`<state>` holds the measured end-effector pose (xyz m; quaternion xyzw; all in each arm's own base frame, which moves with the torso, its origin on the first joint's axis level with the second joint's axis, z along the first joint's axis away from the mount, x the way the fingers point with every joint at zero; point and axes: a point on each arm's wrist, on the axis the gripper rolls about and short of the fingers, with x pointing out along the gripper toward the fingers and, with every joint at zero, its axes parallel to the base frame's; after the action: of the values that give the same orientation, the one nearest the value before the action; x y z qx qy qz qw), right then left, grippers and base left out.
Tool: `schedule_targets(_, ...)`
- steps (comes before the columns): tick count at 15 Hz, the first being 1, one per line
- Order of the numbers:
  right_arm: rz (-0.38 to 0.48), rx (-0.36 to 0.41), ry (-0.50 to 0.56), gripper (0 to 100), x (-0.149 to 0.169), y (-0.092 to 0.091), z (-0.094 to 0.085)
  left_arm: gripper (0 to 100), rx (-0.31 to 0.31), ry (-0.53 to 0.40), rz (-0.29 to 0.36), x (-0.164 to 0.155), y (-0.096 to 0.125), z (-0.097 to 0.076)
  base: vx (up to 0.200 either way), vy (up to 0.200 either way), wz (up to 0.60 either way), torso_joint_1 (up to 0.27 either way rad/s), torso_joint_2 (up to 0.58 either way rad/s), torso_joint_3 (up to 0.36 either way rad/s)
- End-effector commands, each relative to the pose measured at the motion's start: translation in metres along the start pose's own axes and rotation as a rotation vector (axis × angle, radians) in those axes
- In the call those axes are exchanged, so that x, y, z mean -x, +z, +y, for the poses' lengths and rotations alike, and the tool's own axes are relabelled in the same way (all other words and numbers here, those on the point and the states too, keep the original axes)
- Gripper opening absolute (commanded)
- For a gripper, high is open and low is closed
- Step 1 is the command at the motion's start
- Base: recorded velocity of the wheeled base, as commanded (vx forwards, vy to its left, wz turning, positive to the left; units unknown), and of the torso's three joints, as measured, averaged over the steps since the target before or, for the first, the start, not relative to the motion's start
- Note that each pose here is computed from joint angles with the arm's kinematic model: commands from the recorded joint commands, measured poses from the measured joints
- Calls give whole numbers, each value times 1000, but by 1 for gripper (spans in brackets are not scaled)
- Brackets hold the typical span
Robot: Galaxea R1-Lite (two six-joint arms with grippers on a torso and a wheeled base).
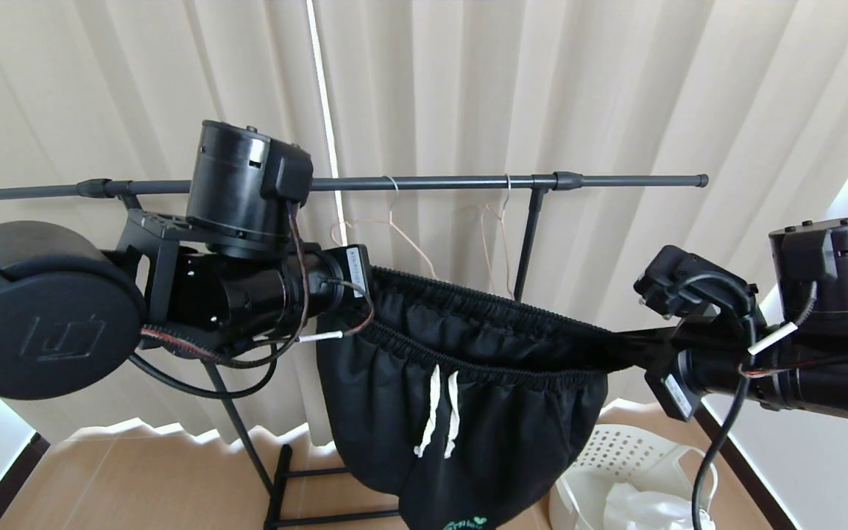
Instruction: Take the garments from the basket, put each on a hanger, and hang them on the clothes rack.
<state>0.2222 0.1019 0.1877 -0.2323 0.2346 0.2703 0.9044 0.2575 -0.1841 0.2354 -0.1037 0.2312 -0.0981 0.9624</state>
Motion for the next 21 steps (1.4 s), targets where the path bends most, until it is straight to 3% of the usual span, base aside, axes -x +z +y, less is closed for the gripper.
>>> schedule_targets(1, -44, 44, 31, 0, 20, 4, 5, 0, 13, -27, -28, -12, 12, -9, 0, 0, 0, 0, 0, 0)
schedule_targets(3, -28, 105, 131, 0, 28, 3, 22, 0, 27, -70, -56, -22, 26, -20, 0, 0, 0, 0, 0, 0)
schedule_targets(7, -31, 191, 288, 0, 26, 8, 61, 0, 37, -220, -53, -17, 40, -28, 0, 0, 0, 0, 0, 0)
schedule_targets(9, -9, 152, 380, 0, 16, 13, 90, 0, 37, -270, -54, -21, 46, -34, 0, 0, 0, 0, 0, 0)
schedule_targets(10, -5, 146, 387, 0, 16, 13, 92, 0, 37, -274, -52, -22, 46, -34, 0, 0, 0, 0, 0, 0)
schedule_targets(12, 8, 84, 472, 0, 13, 25, 124, 0, 35, -334, -45, -21, 50, -38, 0, 0, 0, 0, 0, 0)
schedule_targets(13, 3, 61, 487, 0, 13, 28, 129, 0, 35, -339, -45, -21, 50, -38, 0, 0, 0, 0, 0, 0)
schedule_targets(15, -25, -59, 534, 0, 6, 40, 153, 0, 34, -357, -47, -22, 52, -40, 0, 0, 0, 0, 0, 0)
schedule_targets(17, -45, -108, 511, 0, 0, 44, 159, 0, 34, -357, -42, -23, 51, -40, 0, 0, 0, 0, 0, 0)
schedule_targets(21, -37, -105, 492, 0, 0, 43, 158, 0, 36, -353, -42, -22, 52, -40, 0, 0, 0, 0, 0, 0)
